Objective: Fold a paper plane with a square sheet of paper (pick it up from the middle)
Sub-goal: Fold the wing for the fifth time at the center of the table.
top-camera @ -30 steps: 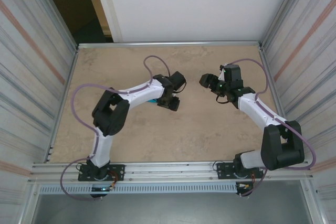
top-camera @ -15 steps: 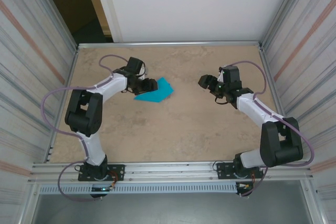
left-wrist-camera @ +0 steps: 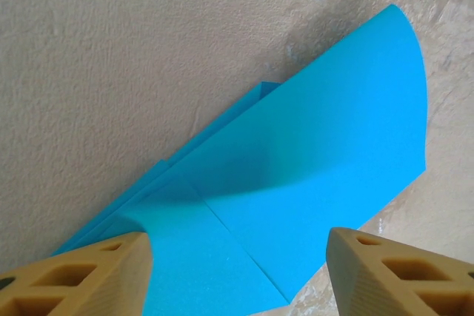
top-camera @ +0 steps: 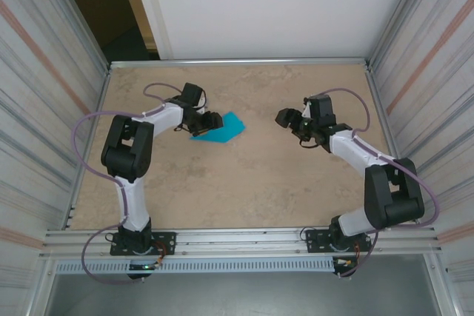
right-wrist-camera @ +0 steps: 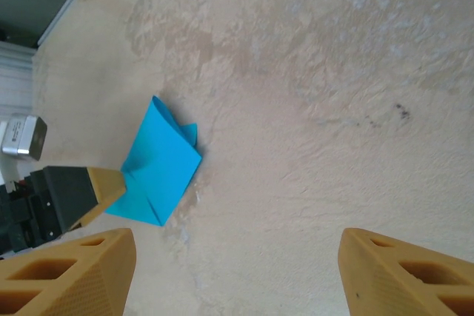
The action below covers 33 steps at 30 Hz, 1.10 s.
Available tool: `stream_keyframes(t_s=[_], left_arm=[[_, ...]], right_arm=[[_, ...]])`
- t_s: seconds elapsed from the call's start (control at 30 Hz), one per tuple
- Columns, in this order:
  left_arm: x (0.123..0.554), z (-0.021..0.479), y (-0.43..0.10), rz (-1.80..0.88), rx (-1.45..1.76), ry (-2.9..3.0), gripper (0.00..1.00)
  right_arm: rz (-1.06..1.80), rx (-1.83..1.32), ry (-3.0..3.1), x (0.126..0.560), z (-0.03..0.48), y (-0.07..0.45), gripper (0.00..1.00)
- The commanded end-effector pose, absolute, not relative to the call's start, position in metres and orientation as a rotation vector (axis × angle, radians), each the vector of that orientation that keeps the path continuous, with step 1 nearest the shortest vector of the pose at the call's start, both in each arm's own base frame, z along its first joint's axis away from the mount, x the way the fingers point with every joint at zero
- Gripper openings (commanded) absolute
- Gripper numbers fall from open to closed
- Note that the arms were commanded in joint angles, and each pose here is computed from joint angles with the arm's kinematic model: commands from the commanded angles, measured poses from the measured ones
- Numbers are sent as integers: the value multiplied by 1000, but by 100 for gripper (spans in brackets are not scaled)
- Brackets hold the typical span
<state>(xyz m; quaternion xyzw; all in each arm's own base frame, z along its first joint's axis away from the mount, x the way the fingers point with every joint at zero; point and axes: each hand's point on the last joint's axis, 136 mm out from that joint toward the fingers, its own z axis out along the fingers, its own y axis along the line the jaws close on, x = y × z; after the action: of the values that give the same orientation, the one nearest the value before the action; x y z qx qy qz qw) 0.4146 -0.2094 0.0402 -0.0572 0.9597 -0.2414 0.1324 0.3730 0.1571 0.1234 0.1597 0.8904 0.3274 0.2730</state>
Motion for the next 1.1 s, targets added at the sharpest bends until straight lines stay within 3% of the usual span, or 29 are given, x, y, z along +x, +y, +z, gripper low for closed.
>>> stream_keyframes(t_s=[0.0,0.5,0.8,1.07], left_arm=[[397,25,-217,-760,-291,2846,63],[334,27,-298,-960,-710,2848,46],[335,72,-311,-1018,-357,2827,37],[324,61,-304,-947,-169,2888,33]], right_arm=[[950,481,2431,369,114,171,71],[1058,772,2580,328,63,216,68],[1051,767,2614,326,53,221,63],[1041,779,2630,324,47,221,63]])
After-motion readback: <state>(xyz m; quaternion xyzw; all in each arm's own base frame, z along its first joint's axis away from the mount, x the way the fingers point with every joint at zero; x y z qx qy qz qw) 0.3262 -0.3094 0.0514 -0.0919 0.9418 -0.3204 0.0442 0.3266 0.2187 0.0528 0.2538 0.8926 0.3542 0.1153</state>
